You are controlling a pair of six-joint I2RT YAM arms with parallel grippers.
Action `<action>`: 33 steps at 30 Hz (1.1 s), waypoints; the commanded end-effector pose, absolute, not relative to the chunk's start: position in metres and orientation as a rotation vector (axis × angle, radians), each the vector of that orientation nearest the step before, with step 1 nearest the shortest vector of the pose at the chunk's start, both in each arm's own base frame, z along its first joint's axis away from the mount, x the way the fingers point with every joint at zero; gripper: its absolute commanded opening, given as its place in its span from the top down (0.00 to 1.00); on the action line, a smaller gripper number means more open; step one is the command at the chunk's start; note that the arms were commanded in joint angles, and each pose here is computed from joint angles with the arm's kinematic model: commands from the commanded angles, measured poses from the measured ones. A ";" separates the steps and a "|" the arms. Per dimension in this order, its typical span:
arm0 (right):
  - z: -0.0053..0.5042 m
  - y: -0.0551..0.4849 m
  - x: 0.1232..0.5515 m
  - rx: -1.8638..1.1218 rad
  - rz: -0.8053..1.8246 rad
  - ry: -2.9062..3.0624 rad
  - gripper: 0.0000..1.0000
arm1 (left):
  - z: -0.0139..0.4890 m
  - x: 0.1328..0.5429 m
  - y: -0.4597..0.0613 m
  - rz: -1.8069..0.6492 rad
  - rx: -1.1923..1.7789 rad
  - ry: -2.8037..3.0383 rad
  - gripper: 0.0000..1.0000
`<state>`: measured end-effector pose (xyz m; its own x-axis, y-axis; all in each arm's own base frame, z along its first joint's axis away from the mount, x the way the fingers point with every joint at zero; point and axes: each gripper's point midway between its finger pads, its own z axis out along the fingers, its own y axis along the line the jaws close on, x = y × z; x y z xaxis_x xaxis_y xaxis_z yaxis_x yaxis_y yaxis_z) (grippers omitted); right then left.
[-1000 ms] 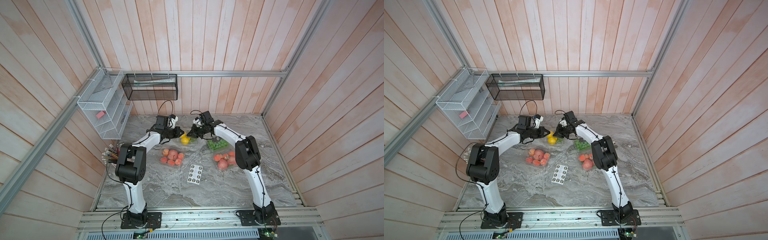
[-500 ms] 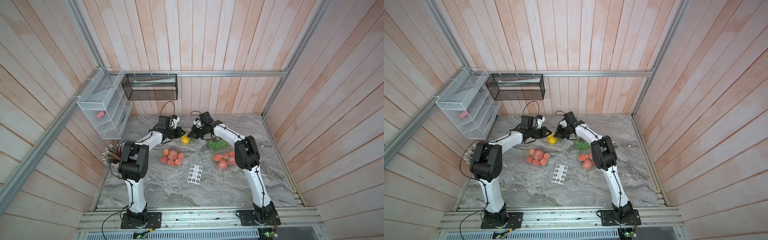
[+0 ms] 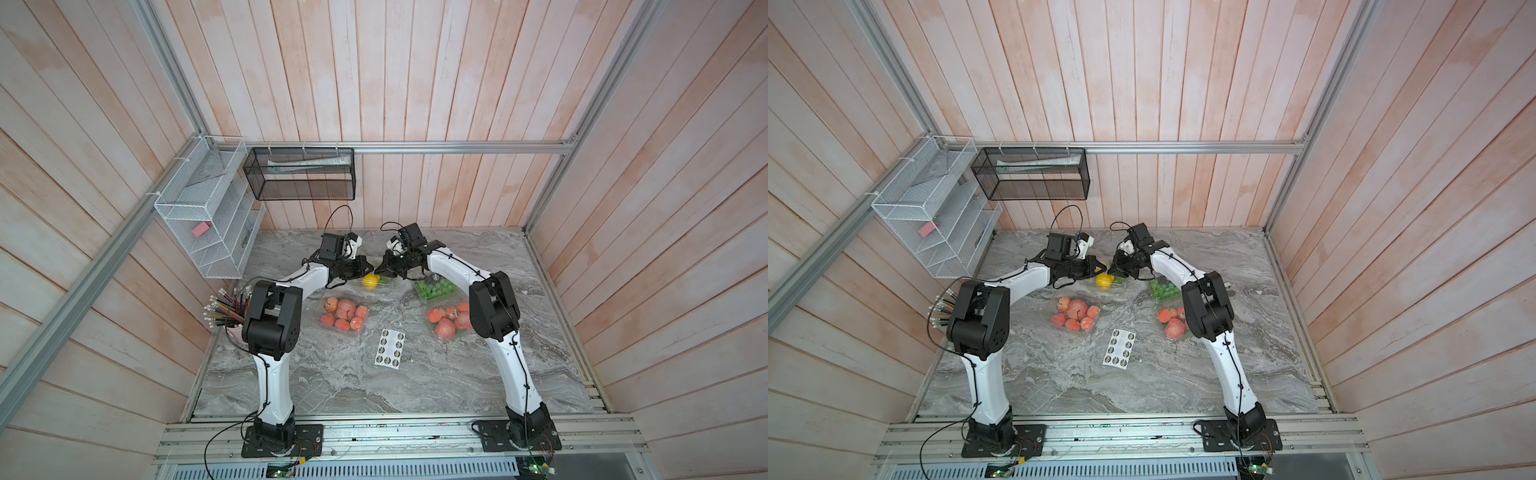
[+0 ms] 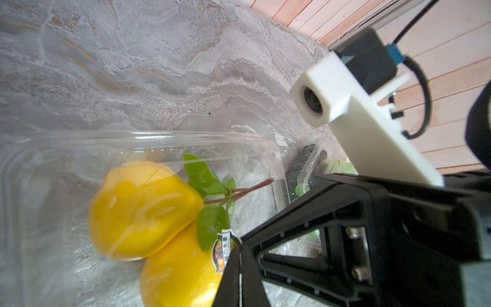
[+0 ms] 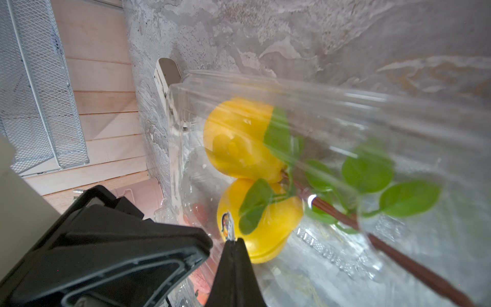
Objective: Label fruit boxes
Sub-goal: Stick the label on the fruit box.
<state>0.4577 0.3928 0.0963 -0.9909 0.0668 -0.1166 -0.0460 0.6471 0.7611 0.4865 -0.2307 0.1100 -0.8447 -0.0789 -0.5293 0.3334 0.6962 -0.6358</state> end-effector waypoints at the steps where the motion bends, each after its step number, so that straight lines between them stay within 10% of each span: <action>1: 0.077 0.386 0.458 0.033 1.200 2.776 1.00 | 0.107 0.492 -0.237 -1.044 0.202 2.362 0.93; 33: 0.080 0.385 0.460 0.044 1.194 2.766 1.00 | 0.066 0.484 -0.224 -0.927 0.177 2.469 0.95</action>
